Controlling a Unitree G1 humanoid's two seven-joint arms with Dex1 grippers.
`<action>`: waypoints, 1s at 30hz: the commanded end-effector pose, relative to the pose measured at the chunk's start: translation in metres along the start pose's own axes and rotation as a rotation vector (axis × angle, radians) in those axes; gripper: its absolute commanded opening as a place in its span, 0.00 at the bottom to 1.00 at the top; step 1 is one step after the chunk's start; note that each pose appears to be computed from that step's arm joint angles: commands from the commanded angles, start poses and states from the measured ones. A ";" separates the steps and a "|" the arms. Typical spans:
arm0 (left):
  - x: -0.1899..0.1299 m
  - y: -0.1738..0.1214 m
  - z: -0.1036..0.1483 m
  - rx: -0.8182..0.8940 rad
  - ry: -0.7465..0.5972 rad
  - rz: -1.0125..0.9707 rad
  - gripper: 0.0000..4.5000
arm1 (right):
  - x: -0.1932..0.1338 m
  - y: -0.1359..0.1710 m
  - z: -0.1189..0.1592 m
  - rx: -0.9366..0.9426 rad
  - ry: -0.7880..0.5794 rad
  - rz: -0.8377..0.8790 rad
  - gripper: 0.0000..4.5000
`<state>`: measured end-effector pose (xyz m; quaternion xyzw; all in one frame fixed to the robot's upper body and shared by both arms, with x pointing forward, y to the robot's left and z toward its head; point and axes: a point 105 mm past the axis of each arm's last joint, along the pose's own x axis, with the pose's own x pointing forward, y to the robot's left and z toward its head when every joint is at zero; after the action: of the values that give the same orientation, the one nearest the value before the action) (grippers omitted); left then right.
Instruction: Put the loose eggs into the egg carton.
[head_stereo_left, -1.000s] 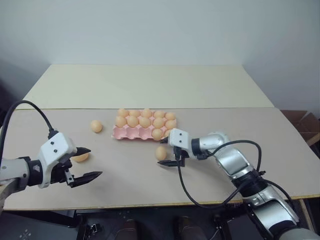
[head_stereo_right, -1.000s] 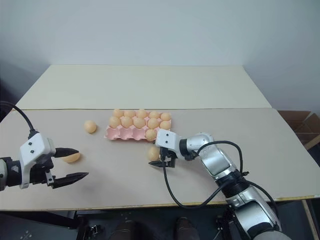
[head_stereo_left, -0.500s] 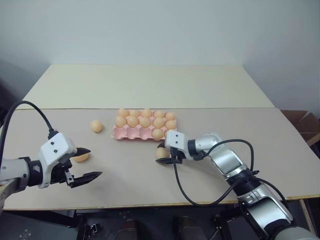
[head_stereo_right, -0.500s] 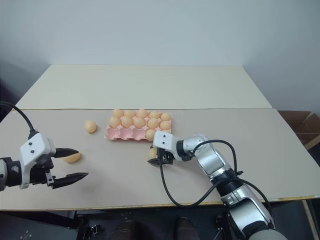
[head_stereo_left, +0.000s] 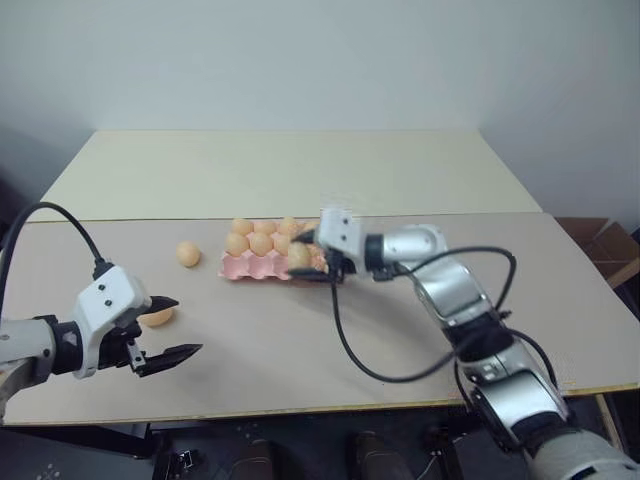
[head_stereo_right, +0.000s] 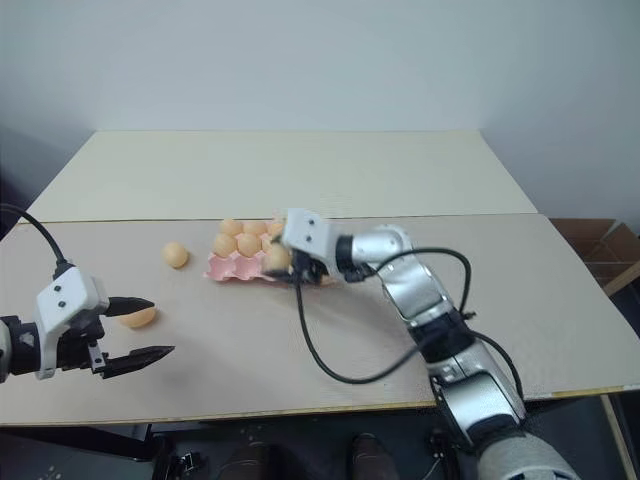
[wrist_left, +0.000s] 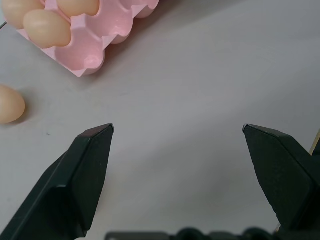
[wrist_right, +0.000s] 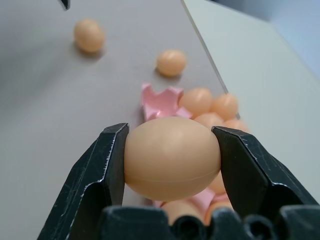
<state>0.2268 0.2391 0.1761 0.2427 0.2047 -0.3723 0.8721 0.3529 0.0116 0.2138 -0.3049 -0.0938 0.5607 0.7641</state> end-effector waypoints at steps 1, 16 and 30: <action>-0.009 0.004 0.005 0.034 0.012 0.032 1.00 | 0.015 -0.015 -0.003 -0.020 0.008 -0.081 0.58; -0.019 0.002 -0.003 0.011 0.044 0.062 1.00 | 0.036 -0.013 -0.033 0.051 0.067 -0.066 1.00; -0.041 0.010 -0.018 -0.024 0.095 0.170 1.00 | -0.030 0.010 0.000 -0.014 -0.060 0.000 1.00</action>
<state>0.2084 0.2722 0.1757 0.2504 0.2413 -0.3026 0.8874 0.3508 -0.0051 0.1848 -0.3048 -0.0812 0.5541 0.7704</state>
